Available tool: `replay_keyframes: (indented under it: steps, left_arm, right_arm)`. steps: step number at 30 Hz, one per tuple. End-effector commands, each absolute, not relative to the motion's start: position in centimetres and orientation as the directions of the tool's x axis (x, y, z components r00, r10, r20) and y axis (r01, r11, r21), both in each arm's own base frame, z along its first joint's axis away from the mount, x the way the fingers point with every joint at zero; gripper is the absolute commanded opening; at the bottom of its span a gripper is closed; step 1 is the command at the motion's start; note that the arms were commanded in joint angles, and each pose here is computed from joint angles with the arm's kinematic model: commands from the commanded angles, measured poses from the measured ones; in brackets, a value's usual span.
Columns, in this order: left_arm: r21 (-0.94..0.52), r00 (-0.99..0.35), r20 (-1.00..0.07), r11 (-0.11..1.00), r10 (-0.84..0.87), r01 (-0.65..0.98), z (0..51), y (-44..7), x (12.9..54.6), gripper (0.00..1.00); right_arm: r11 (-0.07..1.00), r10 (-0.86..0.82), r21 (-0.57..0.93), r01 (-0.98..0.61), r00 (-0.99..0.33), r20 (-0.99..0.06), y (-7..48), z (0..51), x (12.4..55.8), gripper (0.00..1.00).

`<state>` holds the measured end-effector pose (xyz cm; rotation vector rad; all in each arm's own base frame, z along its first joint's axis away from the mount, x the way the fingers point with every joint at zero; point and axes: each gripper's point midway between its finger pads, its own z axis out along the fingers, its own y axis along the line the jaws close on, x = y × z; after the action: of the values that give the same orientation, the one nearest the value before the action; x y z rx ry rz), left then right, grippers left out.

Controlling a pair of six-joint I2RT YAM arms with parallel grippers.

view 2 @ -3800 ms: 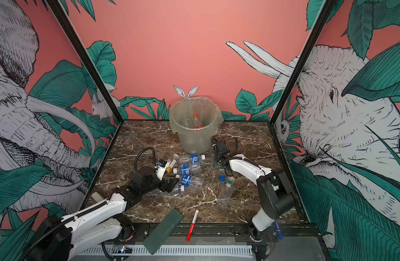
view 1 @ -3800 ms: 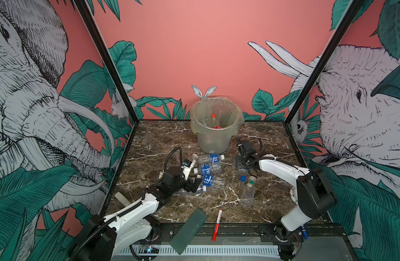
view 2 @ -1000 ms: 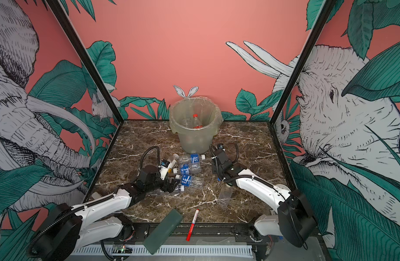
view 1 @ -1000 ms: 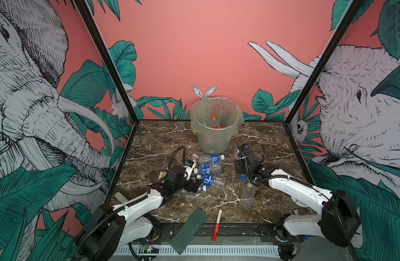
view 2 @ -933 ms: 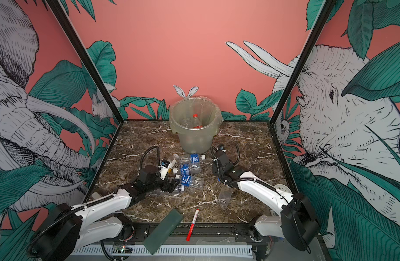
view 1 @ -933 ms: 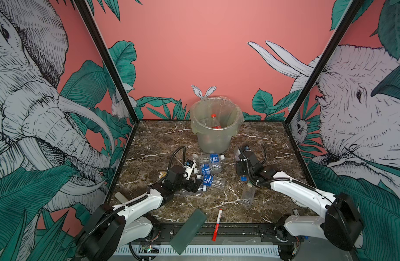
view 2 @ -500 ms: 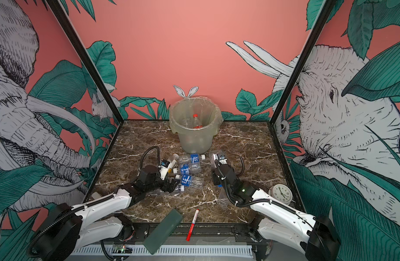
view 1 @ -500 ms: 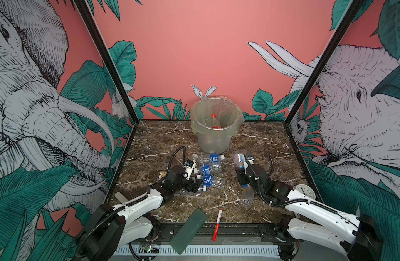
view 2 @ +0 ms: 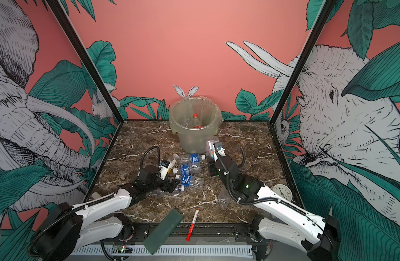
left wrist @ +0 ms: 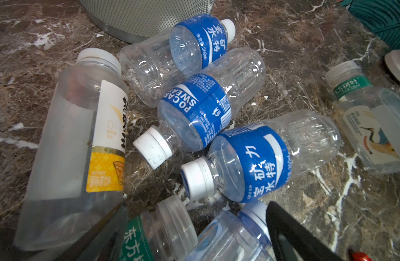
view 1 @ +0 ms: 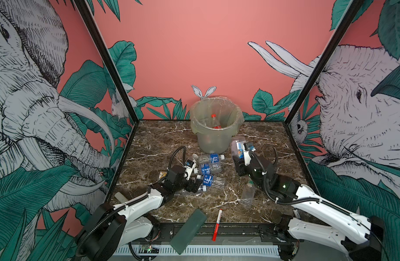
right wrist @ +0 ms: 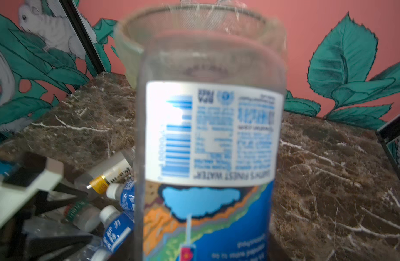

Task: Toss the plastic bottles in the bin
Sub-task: 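Lift the artesian bottle with the right gripper and carry it over the bin, then open the right gripper to drop the bottle and lower it toward the pile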

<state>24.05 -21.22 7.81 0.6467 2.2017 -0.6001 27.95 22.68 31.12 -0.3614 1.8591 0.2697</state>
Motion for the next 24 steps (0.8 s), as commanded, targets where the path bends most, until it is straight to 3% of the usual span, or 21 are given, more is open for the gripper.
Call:
replay_keyframes:
  steps: [1,3,4,7,8,11,16,24]
  left_arm:
    - [-0.224,-0.571,-0.784,0.748,0.243,0.625,9.0,-22.1,24.6,0.96]
    - [-0.225,-0.572,-0.784,0.747,0.243,0.625,9.0,-22.1,24.6,0.96]
    - [-0.225,-0.571,-0.785,0.747,0.241,0.625,9.0,-22.1,24.6,0.96]
    - [-0.229,-0.57,-0.787,0.746,0.237,0.625,9.2,-22.0,24.4,0.96]
    - [-0.229,-0.569,-0.788,0.746,0.234,0.625,9.3,-22.0,24.4,0.96]
    - [-0.223,-0.561,-0.797,0.753,0.225,0.619,9.6,-21.6,24.3,0.96]
    - [-0.215,-0.555,-0.8,0.755,0.226,0.619,9.7,-21.5,24.3,0.96]
    - [-0.215,-0.557,-0.798,0.756,0.23,0.619,9.6,-21.7,24.5,0.96]
  right_arm:
    - [0.911,-0.112,-0.044,-0.41,-0.142,-0.983,26.0,40.6,31.2,0.47]
    - [0.921,-0.11,-0.059,-0.385,-0.111,-0.988,27.5,44.5,34.9,0.48]
    - [0.929,-0.111,-0.062,-0.364,-0.117,-0.987,28.1,45.6,37.4,0.54]
    - [0.958,-0.12,-0.07,-0.278,-0.169,-0.978,28.6,47.1,43.7,0.93]
    - [0.966,-0.131,-0.085,-0.245,-0.177,-0.975,28.4,47.4,44.5,0.99]
    - [0.973,-0.133,-0.091,-0.213,-0.191,-0.973,28.1,47.7,44.9,0.99]
    - [0.97,-0.077,-0.051,-0.238,-0.099,-0.992,27.0,48.9,43.0,0.99]
    - [0.971,-0.082,-0.048,-0.233,-0.137,-0.987,24.3,47.4,40.0,0.99]
